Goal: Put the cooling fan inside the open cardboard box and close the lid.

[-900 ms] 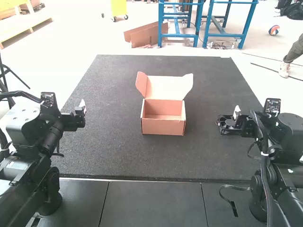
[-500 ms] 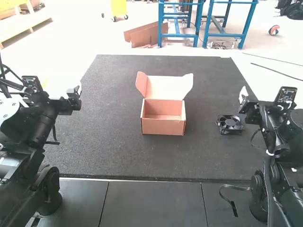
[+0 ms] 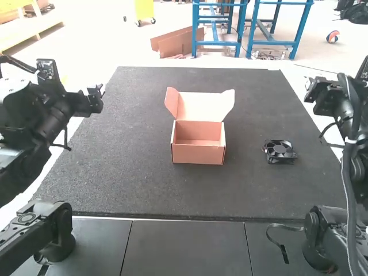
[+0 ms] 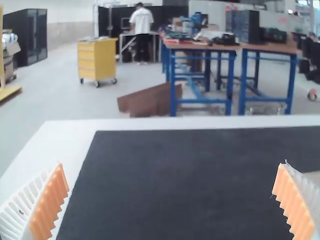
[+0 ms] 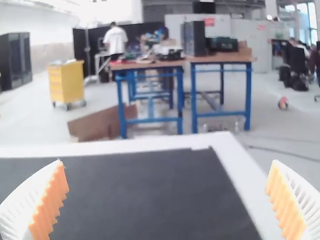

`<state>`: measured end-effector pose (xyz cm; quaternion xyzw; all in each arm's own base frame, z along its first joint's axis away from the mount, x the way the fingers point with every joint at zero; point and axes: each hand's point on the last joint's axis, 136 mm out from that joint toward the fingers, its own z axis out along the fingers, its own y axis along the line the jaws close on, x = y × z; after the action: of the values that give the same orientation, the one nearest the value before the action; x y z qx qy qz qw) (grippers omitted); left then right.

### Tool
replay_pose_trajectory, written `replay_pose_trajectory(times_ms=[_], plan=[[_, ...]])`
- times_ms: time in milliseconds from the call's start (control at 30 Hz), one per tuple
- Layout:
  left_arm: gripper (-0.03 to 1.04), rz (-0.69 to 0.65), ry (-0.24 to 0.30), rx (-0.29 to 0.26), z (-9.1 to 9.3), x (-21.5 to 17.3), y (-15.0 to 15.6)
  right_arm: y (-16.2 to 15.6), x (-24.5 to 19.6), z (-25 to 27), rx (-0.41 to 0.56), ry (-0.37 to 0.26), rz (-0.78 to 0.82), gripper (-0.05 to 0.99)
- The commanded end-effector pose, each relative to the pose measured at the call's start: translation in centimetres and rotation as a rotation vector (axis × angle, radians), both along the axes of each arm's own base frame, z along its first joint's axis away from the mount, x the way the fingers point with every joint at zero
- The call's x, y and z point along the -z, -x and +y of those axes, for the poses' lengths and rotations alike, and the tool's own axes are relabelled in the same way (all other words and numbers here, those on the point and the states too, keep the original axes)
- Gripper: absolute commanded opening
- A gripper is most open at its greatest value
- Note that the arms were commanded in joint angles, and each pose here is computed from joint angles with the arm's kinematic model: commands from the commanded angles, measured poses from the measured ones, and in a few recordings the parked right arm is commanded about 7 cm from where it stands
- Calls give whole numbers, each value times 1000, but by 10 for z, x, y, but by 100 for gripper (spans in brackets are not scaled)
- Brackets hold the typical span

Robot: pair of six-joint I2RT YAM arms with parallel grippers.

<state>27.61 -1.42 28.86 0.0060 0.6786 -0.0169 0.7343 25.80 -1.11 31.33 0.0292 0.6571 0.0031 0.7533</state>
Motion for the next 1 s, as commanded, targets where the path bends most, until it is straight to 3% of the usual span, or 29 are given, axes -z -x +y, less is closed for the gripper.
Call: replay_pose_trajectory(times_ms=[0,200,300,367,433,467,633,767,967], plan=[[97,-6,35,3,0,-34,-9,-12,-26,-12,48,-32,8,91],[97,110,53,-11,-1,-49,-33,-48,-35,-15,41,-246,139,91],[97,162,72,-8,-2,-53,-40,-66,-30,-16,53,-281,241,91],[97,183,76,41,-11,-58,-43,-76,-26,-14,45,-247,319,91],[97,171,110,46,-12,-70,-46,-83,-6,-3,-22,-101,466,91],[97,199,109,44,-12,-67,-48,-85,1,9,-88,-84,519,91],[97,384,101,30,-14,-36,-65,-88,11,9,-101,-68,606,91],[97,553,59,42,-20,5,-71,-88,20,15,-124,-70,693,90],[97,561,-23,121,-43,7,-70,-78,66,12,-122,-32,934,91]])
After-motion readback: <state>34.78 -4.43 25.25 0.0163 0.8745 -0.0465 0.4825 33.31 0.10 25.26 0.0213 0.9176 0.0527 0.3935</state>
